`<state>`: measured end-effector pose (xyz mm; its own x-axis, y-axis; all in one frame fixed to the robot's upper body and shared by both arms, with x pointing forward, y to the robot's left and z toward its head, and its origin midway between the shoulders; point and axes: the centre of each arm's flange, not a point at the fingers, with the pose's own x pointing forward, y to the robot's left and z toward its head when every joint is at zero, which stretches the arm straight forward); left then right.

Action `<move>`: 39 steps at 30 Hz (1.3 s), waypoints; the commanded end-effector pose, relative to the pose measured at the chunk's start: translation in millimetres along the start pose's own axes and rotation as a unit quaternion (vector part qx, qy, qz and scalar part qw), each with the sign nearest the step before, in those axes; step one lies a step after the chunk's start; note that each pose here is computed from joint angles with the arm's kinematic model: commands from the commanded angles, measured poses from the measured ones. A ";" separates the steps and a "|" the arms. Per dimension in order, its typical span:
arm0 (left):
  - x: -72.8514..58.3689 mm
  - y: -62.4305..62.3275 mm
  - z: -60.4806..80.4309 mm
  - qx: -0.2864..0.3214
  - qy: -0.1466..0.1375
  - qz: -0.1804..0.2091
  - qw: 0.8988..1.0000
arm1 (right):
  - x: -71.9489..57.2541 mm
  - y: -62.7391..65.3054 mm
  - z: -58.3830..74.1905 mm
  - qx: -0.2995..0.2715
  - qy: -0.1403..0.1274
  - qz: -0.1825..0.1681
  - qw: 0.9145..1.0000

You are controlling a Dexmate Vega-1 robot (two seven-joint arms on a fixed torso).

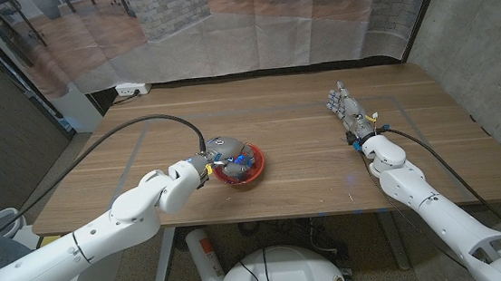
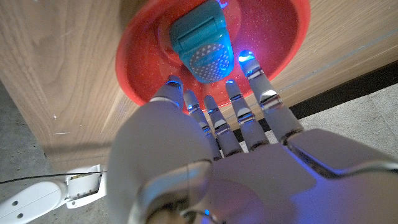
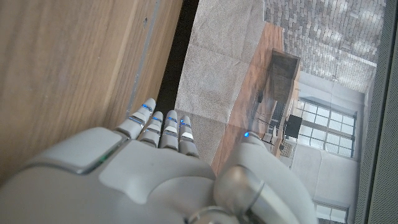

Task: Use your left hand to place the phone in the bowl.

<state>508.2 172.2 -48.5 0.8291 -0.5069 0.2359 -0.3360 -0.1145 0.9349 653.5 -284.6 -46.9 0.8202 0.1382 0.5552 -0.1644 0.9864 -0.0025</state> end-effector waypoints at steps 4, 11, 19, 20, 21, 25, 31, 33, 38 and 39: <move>-4.7 6.5 -2.2 0.004 0.008 0.026 1.000 | 0.3 1.9 1.1 -0.001 0.002 0.003 1.000; -6.5 12.1 -4.7 -0.001 0.012 0.037 0.999 | -2.0 -0.7 2.9 -0.002 0.001 -0.001 1.000; -11.3 21.0 -7.5 -0.016 0.007 0.062 0.998 | -0.9 -0.7 6.8 -0.002 -0.003 -0.002 1.000; -12.6 22.3 -8.6 -0.023 0.006 0.067 0.997 | -0.5 -0.5 7.0 -0.002 -0.003 -0.002 1.000; -13.9 23.8 -9.8 -0.028 0.004 0.073 0.997 | 0.0 -0.3 7.4 -0.002 -0.003 -0.002 1.000; -21.0 33.2 -14.8 -0.038 0.006 0.095 0.995 | 2.1 0.7 8.0 0.000 -0.004 -0.001 1.000; -26.9 38.7 -23.1 -0.061 0.007 0.120 0.991 | 3.3 1.9 7.2 0.001 -0.002 0.000 1.000; -29.2 40.5 -29.2 -0.084 0.006 0.132 0.988 | 3.4 2.4 6.3 0.003 -0.002 -0.001 1.000; -32.4 44.7 -39.0 -0.120 0.003 0.161 0.980 | 3.1 2.7 5.5 0.002 -0.003 -0.002 1.000; -32.9 45.4 -42.0 -0.134 0.001 0.165 0.977 | 3.0 2.9 5.2 0.003 -0.003 -0.002 1.000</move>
<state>484.8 191.0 -17.3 0.7357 -0.5146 0.4405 -0.4499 0.1148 0.8857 651.2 -283.6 -39.7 0.8171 0.1356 0.5603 -0.1632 0.9866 -0.0009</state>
